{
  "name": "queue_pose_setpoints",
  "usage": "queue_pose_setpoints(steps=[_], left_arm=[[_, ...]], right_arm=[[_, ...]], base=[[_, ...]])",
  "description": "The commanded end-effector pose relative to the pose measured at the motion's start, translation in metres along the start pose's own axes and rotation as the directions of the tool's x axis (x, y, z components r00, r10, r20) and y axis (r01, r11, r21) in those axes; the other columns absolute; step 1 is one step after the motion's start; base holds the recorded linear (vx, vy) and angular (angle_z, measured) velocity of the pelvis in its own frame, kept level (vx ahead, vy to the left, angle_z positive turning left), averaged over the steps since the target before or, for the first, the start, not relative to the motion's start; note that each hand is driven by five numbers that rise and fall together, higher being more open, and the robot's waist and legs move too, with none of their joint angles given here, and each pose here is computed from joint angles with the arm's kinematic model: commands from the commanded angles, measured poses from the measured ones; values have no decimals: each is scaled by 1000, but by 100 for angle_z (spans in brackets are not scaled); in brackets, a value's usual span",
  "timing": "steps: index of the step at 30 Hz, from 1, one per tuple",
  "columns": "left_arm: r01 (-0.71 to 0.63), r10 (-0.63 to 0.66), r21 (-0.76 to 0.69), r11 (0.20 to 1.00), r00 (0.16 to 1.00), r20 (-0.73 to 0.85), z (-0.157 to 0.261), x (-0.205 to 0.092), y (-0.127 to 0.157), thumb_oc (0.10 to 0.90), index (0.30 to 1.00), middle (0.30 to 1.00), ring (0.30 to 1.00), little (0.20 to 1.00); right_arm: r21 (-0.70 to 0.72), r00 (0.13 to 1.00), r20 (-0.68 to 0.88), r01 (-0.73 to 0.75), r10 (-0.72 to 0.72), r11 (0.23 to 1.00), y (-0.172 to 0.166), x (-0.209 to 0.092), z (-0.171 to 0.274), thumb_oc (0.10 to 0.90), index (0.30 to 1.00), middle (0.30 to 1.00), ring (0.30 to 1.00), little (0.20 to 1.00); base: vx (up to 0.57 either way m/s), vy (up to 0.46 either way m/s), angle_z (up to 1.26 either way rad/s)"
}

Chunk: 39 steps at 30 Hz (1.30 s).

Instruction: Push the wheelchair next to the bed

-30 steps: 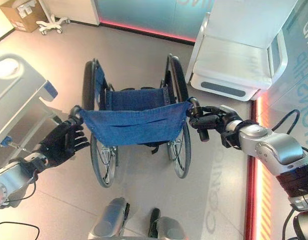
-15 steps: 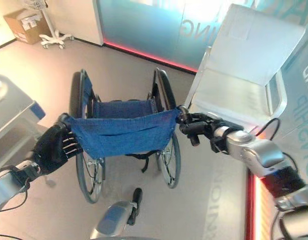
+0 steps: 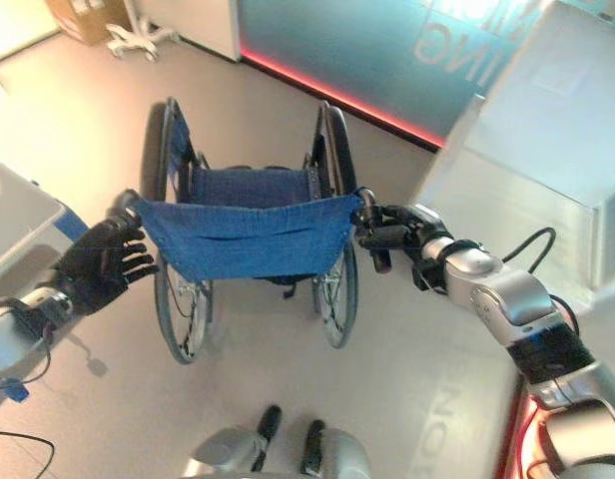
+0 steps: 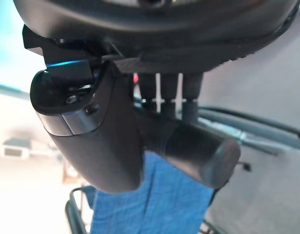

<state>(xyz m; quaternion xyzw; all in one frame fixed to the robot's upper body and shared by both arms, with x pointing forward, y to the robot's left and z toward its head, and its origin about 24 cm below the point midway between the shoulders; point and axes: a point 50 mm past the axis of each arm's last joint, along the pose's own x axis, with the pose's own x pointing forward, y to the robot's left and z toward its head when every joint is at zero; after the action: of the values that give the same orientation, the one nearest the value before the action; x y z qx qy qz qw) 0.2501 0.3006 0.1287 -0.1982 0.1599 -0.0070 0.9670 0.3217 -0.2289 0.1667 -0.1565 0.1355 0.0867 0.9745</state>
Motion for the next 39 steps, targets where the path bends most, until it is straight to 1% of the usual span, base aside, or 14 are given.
queue_pose_setpoints(steps=[1,5,8,9,13,17,20,22,25,27,30,32,36,39], left_arm=[[105,-140,147,984,958,252,59,-20,-25,400,300,300,300,300],[115,-142,125,985,961,237,43,-26,-16,400,300,300,300,300],[121,-141,97,988,959,247,42,-30,-18,400,300,300,300,300],[125,-142,82,989,955,260,38,-33,-20,400,300,300,300,300],[153,-169,79,985,951,258,31,-37,-23,400,300,300,300,300],[156,-178,107,982,953,247,31,-35,-28,400,300,300,300,300],[147,-170,106,983,953,252,32,-33,-28,400,300,300,300,300],[140,-162,104,985,956,245,28,-30,-28,400,300,300,300,300],[127,-153,119,985,957,245,15,-26,-30,400,300,300,300,300],[125,-154,129,984,955,253,17,-26,-29,400,300,300,300,300],[125,-160,143,982,949,272,31,-24,-34,400,300,300,300,300],[129,-163,144,981,952,259,41,-21,-36,400,300,300,300,300],[145,-183,166,975,952,245,53,-16,-41,400,300,300,300,300],[159,-193,159,974,952,235,54,-15,-43,400,300,300,300,300]], right_arm=[[-56,946,307,-87,101,995,11,-17,88,400,300,300,300,300],[-86,949,284,-117,137,989,8,-19,99,400,300,300,300,300],[-113,948,275,-137,163,984,9,-18,102,400,300,300,300,300],[-147,944,275,-145,181,979,13,-18,104,400,300,300,300,300],[-197,933,296,-148,203,969,21,-21,111,400,300,300,300,300],[-208,925,308,-163,223,964,34,-25,118,400,300,300,300,300],[-213,921,310,-176,238,961,40,-23,119,400,300,300,300,300],[-206,920,309,-182,240,961,43,-18,116,400,300,300,300,300],[-183,928,303,-168,218,969,45,-7,98,400,300,300,300,300],[-175,930,303,-162,210,971,45,-5,92,400,300,300,300,300],[-153,931,301,-168,208,974,49,7,83,400,300,300,300,300],[-139,938,283,-165,199,977,45,10,74,400,300,300,300,300],[-131,943,280,-148,180,980,35,9,74,400,300,300,300,300],[-143,940,287,-149,185,978,33,7,76,400,300,300,300,300]], base=[[437,-281,42],[434,-233,68],[303,-250,42],[289,-284,-11],[301,-273,3],[309,-142,47],[332,-50,13],[448,8,-34],[560,0,-14],[416,14,-5],[409,51,2],[442,93,-26],[347,114,21],[300,61,36]])
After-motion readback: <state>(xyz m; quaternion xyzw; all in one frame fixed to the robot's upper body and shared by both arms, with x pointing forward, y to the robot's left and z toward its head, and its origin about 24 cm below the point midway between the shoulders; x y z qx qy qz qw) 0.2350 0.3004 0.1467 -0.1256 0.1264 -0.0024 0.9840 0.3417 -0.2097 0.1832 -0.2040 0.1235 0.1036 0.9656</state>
